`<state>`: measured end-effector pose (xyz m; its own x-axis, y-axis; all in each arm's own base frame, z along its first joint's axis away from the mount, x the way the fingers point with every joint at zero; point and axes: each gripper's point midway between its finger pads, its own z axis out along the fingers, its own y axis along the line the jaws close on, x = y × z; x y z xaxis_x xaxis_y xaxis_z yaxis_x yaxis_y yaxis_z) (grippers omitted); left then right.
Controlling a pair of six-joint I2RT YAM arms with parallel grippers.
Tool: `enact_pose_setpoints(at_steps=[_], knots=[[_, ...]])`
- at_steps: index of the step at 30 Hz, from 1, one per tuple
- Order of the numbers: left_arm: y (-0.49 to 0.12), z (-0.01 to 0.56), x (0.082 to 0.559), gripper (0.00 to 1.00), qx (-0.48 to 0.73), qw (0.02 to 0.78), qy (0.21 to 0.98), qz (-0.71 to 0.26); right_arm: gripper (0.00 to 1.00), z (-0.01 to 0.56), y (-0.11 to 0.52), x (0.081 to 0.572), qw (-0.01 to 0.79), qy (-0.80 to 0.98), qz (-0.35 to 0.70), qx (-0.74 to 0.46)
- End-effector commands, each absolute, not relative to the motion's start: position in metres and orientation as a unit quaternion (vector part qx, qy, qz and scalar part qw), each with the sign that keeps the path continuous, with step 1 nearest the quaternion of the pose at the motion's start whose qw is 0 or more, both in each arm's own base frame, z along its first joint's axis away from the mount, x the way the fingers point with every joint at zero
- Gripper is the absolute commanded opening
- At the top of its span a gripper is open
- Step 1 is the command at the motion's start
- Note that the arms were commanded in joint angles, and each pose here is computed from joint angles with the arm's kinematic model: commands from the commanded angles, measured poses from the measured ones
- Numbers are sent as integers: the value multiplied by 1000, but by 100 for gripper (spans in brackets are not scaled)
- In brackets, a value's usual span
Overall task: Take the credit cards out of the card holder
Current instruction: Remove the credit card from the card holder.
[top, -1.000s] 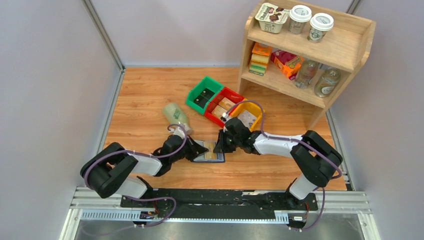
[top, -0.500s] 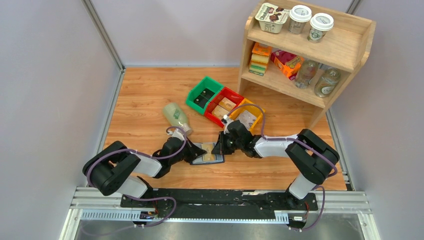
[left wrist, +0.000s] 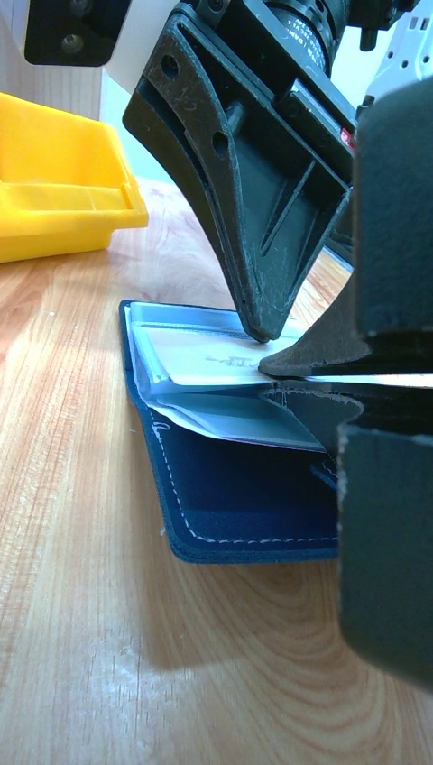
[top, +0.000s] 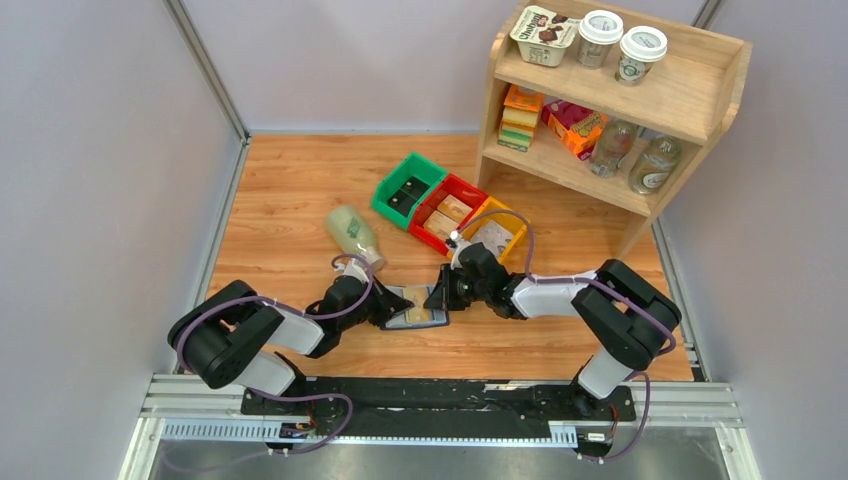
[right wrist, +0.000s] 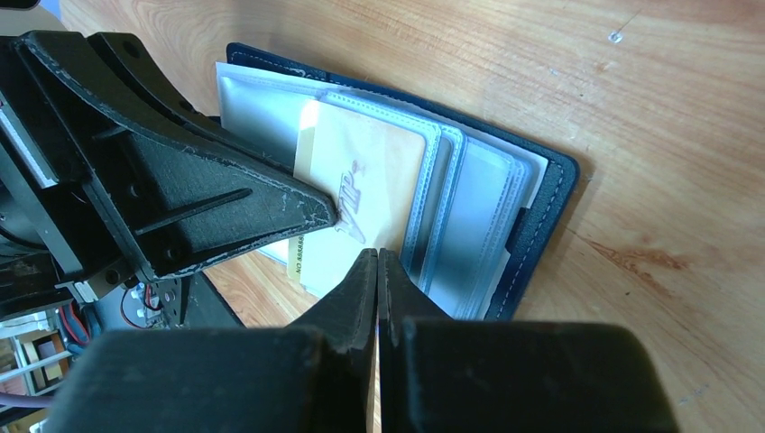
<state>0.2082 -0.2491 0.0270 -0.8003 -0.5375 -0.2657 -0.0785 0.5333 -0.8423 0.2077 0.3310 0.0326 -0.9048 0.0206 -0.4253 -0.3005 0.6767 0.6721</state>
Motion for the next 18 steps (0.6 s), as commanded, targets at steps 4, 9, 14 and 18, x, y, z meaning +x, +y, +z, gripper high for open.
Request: enact_pose_setpoints(at_steps=[4,9,14,18], knots=[[-245,18,207,0,-189,258,842,-435,0,-18,283,184,152,939,300,-67],[-245,18,207,0,-189,257,842,-436,0,-19,281,183,149,941,296,-70],[-246,18,207,0,-191,256,841,-437,0,-25,277,180,139,945,286,-74],[-245,19,207,1,-193,259,837,-442,0,-29,273,178,132,949,278,-72]])
